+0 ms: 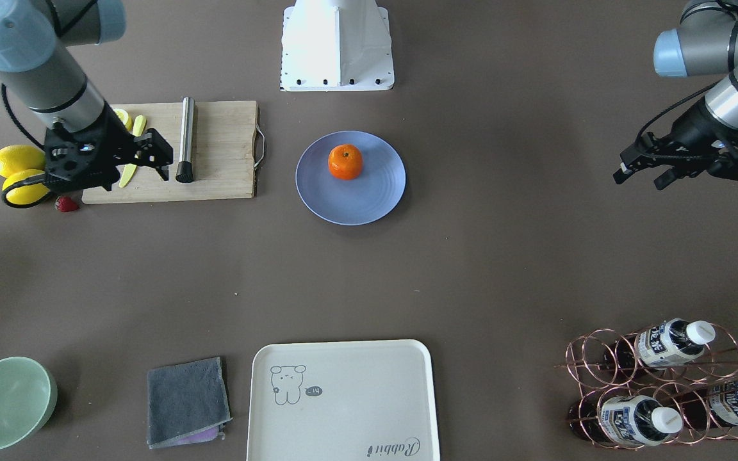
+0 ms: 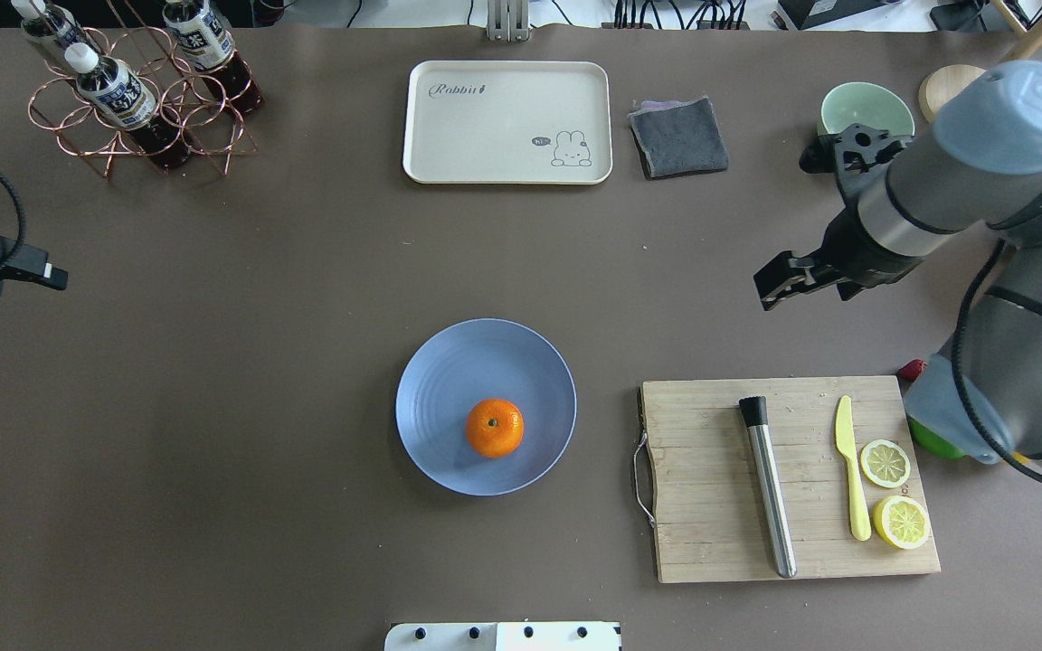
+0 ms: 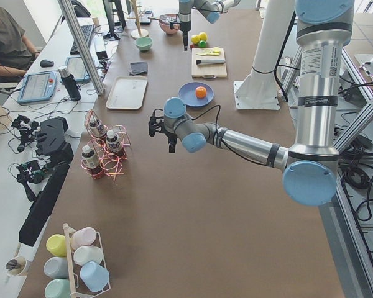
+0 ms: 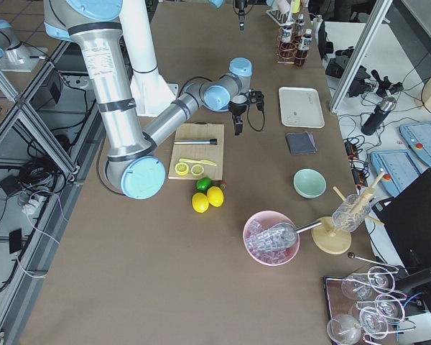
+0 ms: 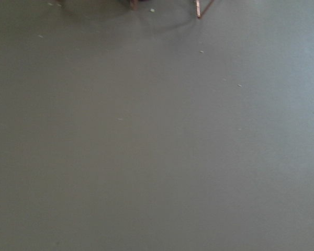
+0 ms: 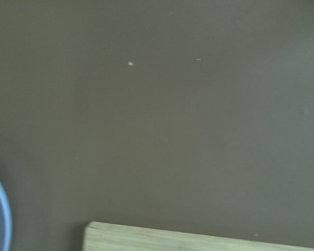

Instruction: Pick orange to plate

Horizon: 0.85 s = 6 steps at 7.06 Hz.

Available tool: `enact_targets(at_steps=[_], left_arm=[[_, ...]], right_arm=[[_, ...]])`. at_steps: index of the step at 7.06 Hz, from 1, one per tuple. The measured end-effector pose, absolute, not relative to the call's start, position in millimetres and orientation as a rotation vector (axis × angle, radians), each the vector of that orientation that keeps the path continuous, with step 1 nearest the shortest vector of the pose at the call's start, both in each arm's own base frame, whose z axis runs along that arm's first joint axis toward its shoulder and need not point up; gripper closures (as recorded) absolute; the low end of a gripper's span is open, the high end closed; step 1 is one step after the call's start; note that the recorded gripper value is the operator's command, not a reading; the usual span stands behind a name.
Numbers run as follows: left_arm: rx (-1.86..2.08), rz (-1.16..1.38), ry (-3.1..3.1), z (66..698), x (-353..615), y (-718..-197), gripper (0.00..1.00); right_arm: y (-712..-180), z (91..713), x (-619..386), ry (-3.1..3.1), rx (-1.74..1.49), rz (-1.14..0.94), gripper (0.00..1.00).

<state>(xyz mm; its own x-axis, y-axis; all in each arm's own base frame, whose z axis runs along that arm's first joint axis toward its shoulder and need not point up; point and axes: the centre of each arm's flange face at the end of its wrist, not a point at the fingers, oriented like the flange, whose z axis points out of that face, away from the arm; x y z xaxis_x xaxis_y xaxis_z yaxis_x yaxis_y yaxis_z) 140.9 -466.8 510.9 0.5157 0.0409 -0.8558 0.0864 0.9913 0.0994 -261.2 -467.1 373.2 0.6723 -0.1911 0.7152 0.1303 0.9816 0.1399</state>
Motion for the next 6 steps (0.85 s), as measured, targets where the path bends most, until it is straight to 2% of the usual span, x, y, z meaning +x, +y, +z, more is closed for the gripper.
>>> enact_targets(at_steps=[4,6], left_arm=[[0.121,0.056,0.873,574,-21,-486,0.03],[0.112,0.047,0.795,585,-62,-487,0.03]], right_arm=[[-468,596,-7,-0.767,0.111,-0.368,0.0],[-463,632,43,-0.759,0.128,-0.361,0.0]])
